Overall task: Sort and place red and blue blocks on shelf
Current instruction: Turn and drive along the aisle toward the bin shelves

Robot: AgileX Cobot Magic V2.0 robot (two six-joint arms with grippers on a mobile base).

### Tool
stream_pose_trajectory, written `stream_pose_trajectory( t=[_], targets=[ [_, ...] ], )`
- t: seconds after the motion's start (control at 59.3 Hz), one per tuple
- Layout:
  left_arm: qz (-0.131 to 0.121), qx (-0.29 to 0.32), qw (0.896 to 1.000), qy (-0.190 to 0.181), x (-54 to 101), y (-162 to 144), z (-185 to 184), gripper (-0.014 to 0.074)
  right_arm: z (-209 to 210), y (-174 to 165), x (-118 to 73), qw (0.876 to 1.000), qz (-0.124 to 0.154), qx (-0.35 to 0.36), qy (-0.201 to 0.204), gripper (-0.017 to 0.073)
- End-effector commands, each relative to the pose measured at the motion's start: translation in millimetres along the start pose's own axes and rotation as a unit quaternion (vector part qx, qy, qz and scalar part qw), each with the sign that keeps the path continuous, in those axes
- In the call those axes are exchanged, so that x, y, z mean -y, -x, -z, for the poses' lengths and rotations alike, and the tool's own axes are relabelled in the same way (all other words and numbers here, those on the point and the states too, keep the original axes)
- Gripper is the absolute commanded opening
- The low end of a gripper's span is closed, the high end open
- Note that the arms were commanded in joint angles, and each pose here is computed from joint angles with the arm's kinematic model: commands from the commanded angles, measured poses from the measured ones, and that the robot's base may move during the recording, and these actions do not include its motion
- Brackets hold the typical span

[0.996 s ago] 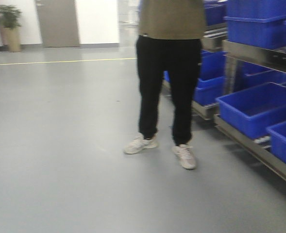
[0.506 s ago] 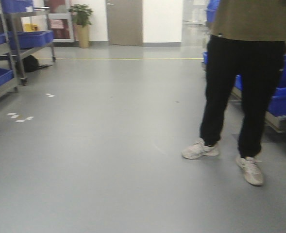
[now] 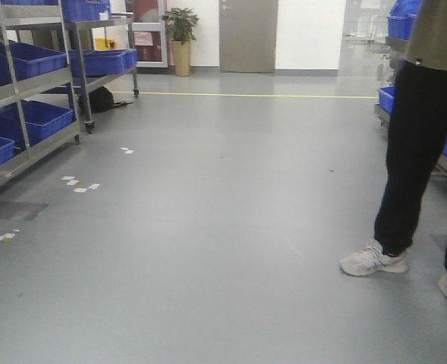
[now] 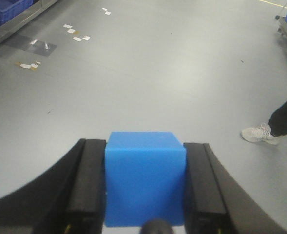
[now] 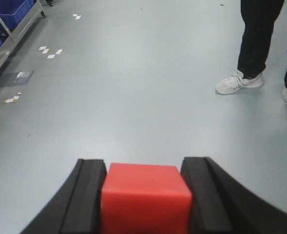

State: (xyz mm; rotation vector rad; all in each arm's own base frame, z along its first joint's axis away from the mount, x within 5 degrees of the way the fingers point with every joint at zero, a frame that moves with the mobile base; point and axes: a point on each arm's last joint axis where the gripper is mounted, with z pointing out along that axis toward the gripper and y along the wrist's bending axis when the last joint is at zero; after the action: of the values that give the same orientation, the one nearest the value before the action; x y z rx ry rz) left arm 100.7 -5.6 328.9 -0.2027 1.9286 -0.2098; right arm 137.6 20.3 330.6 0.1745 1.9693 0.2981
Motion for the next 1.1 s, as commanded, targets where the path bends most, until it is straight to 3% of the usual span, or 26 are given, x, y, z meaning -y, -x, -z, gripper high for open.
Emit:
stream_pose_trajectory(
  t=[0.0,1.08],
  targets=[
    [0.005,0.054,0.998,-0.015,4.2,15.7,4.7,0.0128,5.7,16.8,-4.8,0.998,0.011,0.059,0.016,0.0053],
    [0.005,0.054,0.998,-0.015,4.2,15.7,4.7,0.0128,5.7,16.8,-4.8,0.998,0.011,0.059,0.016,0.0053]
  ],
)
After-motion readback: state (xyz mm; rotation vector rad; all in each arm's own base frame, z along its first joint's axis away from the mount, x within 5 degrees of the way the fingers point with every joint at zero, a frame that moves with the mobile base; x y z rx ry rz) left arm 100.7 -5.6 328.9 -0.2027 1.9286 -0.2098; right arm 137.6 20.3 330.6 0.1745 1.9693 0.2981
